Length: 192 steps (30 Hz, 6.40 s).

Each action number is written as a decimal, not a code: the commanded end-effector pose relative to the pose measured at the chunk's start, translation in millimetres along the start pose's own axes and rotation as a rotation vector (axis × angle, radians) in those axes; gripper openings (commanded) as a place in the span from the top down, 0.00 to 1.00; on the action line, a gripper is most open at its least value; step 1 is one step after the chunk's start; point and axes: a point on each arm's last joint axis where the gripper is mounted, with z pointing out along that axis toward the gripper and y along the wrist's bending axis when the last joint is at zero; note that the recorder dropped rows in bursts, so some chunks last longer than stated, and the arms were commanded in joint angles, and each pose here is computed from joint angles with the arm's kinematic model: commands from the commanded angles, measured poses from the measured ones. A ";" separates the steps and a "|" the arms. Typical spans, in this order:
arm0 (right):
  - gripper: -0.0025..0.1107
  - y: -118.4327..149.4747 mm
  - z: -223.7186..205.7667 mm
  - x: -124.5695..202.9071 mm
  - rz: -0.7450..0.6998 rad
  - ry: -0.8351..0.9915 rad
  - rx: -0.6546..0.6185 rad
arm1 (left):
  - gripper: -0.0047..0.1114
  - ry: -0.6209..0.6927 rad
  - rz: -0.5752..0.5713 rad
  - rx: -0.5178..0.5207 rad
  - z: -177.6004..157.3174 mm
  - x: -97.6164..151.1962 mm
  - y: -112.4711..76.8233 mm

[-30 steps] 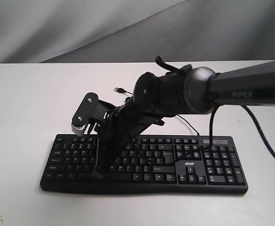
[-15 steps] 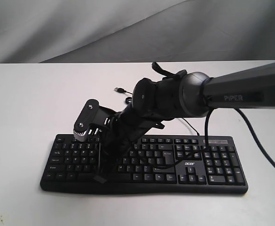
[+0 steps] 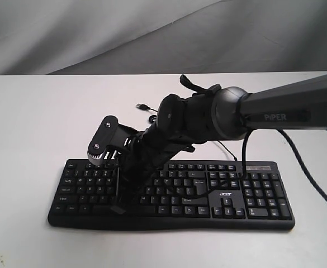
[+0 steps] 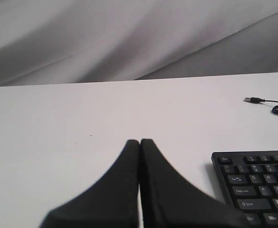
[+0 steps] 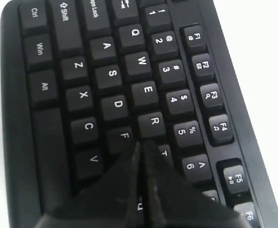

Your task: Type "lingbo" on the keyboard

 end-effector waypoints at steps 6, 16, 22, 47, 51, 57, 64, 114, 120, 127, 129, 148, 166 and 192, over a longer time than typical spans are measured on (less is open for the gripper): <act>0.98 1.6 1.7 -0.9 0.004 0.000 -0.005 | 0.96 -0.011 -0.003 -0.002 0.1 0.3 0.0; 0.98 4.5 -9.6 -6.1 -0.002 -0.009 -0.025 | 0.96 -0.011 -0.003 -0.002 0.1 0.3 0.0; 0.98 9.4 -15.7 -5.9 -0.001 0.018 -0.070 | 0.96 -0.011 -0.003 -0.002 0.1 0.3 0.0; 0.98 10.4 -4.2 5.5 0.027 0.051 -0.070 | 0.96 -0.011 -0.003 -0.002 0.1 0.3 0.0; 0.98 10.5 4.1 10.3 0.039 0.066 -0.080 | 0.96 -0.011 -0.003 -0.002 0.1 0.3 0.0; 0.98 11.0 -19.7 -2.2 0.012 0.030 -0.066 | 0.96 -0.011 -0.003 -0.002 0.1 0.3 0.0; 0.98 -15.0 -46.8 12.2 0.048 0.090 0.022 | 0.96 -0.011 -0.003 -0.002 0.1 0.3 0.0; 0.98 -27.2 -46.2 36.3 0.094 0.075 0.039 | 0.96 -0.011 -0.003 -0.002 0.1 0.3 0.0; 0.98 -23.8 -70.8 24.9 0.063 0.044 0.058 | 0.96 -0.011 -0.003 -0.002 0.1 0.3 0.0; 0.98 -18.4 -115.4 6.7 0.049 -0.039 0.120 | 0.96 -0.011 -0.003 -0.002 0.1 0.3 0.0; 0.98 -17.7 -135.1 -0.7 0.052 -0.087 0.176 | 0.96 -0.011 -0.003 -0.002 0.1 0.3 0.0; 0.98 36.3 -303.6 -26.2 0.113 -0.502 0.377 | 0.96 -0.011 -0.003 -0.002 0.1 0.3 0.0; 0.98 50.4 -386.1 -23.8 0.232 -0.900 0.601 | 0.96 -0.011 -0.003 -0.002 0.1 0.3 0.0; 0.98 136.8 -351.2 204.4 0.664 -0.853 1.274 | 0.96 -0.011 -0.003 -0.002 0.1 0.3 0.0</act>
